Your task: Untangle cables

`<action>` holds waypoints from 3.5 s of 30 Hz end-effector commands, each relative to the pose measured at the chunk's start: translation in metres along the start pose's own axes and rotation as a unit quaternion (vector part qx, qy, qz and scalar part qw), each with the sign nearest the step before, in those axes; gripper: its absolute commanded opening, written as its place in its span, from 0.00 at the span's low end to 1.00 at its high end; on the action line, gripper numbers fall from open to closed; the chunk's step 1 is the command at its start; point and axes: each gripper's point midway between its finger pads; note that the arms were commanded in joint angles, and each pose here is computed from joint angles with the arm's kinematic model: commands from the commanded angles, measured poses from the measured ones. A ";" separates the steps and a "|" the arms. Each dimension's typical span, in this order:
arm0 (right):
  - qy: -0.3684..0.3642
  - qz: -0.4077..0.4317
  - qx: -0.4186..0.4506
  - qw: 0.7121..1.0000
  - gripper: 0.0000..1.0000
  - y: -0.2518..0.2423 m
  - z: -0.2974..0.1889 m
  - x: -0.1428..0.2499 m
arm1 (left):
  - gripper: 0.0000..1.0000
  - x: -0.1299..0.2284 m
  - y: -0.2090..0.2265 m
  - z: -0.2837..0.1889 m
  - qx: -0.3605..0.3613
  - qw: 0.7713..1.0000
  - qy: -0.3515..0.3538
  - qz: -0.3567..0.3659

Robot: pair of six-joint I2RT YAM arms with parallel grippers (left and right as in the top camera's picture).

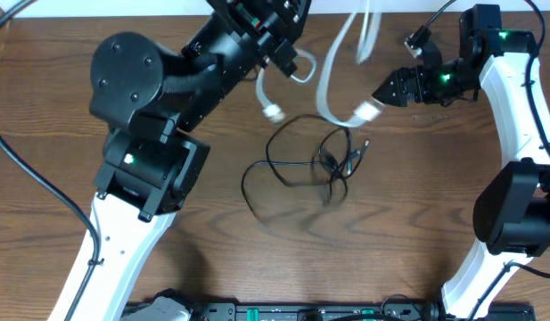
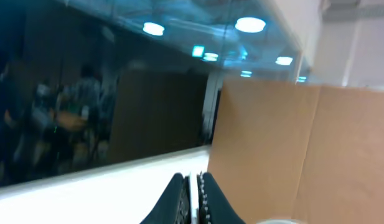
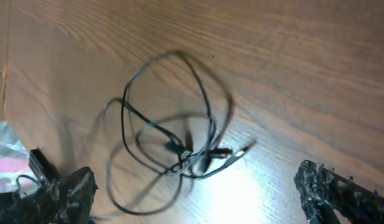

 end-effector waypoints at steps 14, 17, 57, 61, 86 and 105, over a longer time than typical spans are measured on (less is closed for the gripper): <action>-0.126 -0.189 -0.088 0.970 0.99 0.089 -0.074 -0.034 | 0.07 0.156 0.049 -0.014 -0.077 0.958 0.274 -0.043; -0.154 -0.270 -0.127 0.942 0.99 0.120 -0.090 -0.030 | 0.07 0.168 0.036 -0.021 -0.042 0.950 0.304 -0.054; -0.190 -0.469 -0.284 0.814 0.39 0.225 -0.088 0.006 | 0.08 0.209 -0.018 -0.041 0.082 0.905 0.390 -0.150; -0.190 -0.471 -0.285 0.813 0.29 0.226 -0.088 0.006 | 0.08 0.210 -0.027 -0.039 0.092 0.904 0.392 -0.148; -0.414 0.011 0.001 0.910 0.01 0.004 -0.236 -0.127 | 0.50 0.210 -0.026 -0.038 0.090 0.906 0.389 -0.143; -0.491 0.237 0.350 0.761 0.01 -0.232 -0.324 -0.076 | 0.50 0.210 -0.021 -0.036 0.076 0.909 0.386 -0.135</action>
Point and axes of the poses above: each gripper's point midway between its finger pads, its own z axis out along the fingers, its own y axis along the line the jaws close on, x = y × z, and after that the axes turned 2 degrees about z, right-handed
